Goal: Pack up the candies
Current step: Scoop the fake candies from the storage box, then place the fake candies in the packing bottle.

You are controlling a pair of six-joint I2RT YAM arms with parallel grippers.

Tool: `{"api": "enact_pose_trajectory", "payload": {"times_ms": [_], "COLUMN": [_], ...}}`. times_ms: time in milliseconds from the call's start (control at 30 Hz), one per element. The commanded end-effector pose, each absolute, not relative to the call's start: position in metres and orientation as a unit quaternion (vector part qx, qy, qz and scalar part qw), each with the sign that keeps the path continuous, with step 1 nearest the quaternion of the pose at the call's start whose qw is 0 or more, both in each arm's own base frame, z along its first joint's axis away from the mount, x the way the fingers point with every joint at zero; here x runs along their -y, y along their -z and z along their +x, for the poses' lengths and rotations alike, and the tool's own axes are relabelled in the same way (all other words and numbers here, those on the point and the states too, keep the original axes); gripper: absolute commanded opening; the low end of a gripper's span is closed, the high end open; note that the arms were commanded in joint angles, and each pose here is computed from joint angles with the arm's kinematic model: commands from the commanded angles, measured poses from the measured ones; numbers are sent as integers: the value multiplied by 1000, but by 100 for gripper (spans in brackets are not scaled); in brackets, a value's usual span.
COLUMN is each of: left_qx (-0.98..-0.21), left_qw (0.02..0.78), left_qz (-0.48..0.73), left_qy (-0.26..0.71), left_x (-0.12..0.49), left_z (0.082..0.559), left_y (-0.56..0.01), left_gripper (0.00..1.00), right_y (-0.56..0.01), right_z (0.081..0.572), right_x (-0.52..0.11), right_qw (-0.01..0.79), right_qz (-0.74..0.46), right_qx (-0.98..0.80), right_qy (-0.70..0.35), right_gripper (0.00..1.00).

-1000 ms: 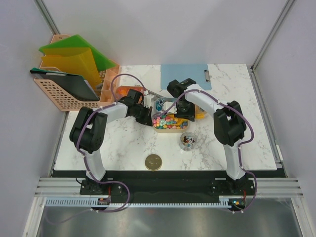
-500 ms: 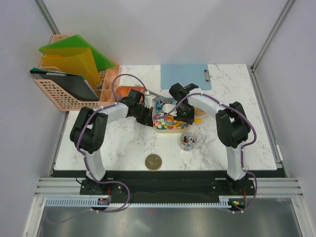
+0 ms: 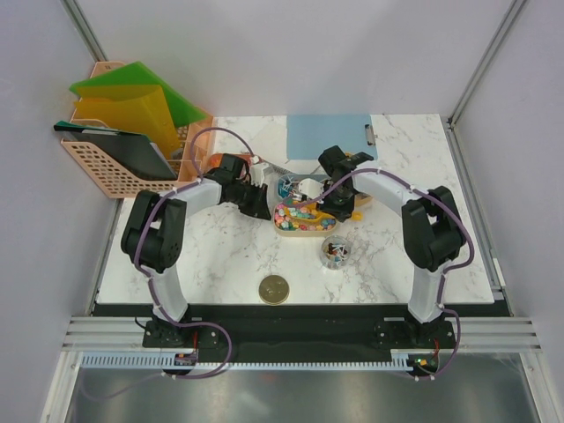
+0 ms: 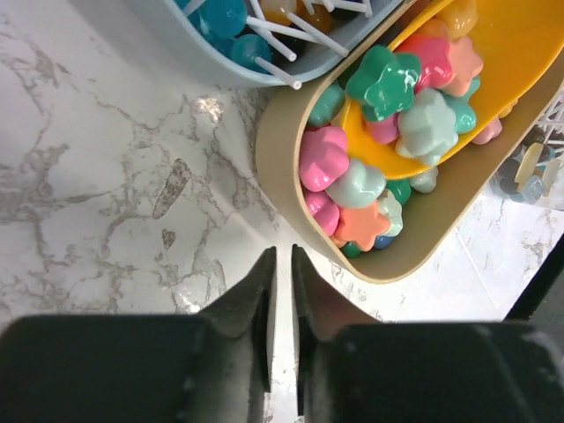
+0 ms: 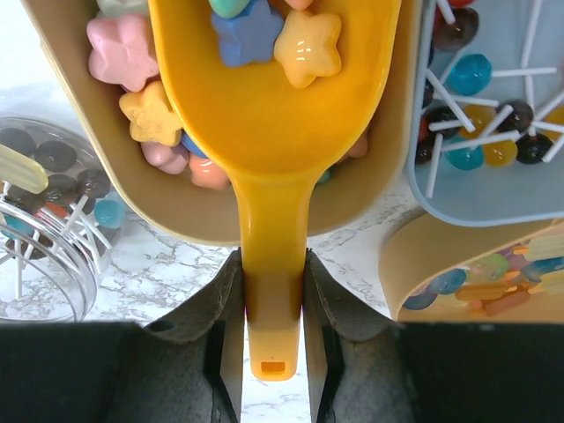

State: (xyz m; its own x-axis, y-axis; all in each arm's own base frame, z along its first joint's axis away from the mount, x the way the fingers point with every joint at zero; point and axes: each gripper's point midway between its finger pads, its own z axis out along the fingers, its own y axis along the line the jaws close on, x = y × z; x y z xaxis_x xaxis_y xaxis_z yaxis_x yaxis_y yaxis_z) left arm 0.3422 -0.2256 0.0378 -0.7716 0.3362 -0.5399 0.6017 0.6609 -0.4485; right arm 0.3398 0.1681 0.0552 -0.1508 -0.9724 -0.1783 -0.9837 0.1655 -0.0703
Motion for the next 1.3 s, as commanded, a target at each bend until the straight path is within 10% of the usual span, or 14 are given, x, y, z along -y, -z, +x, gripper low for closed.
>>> {"api": "enact_pose_trajectory", "payload": {"times_ms": [0, 667, 1267], "left_qx": [-860, -846, -883], "left_qw": [244, 265, 338], "left_qz": [293, 331, 321], "left_qy": [340, 322, 58], "left_x": [228, 206, 130], "left_z": [349, 351, 412], "left_y": [-74, -88, -105], "left_gripper": [20, 28, 41], "right_y": [-82, -98, -142], "right_z": [358, 331, 242], "right_x": [-184, -151, -50], "right_qw": [183, 208, 106], "right_qz": [-640, -664, -766], "right_qx": [-745, -717, -633], "right_qy": [-46, -47, 31], "right_gripper": [0, 0, 0]}}
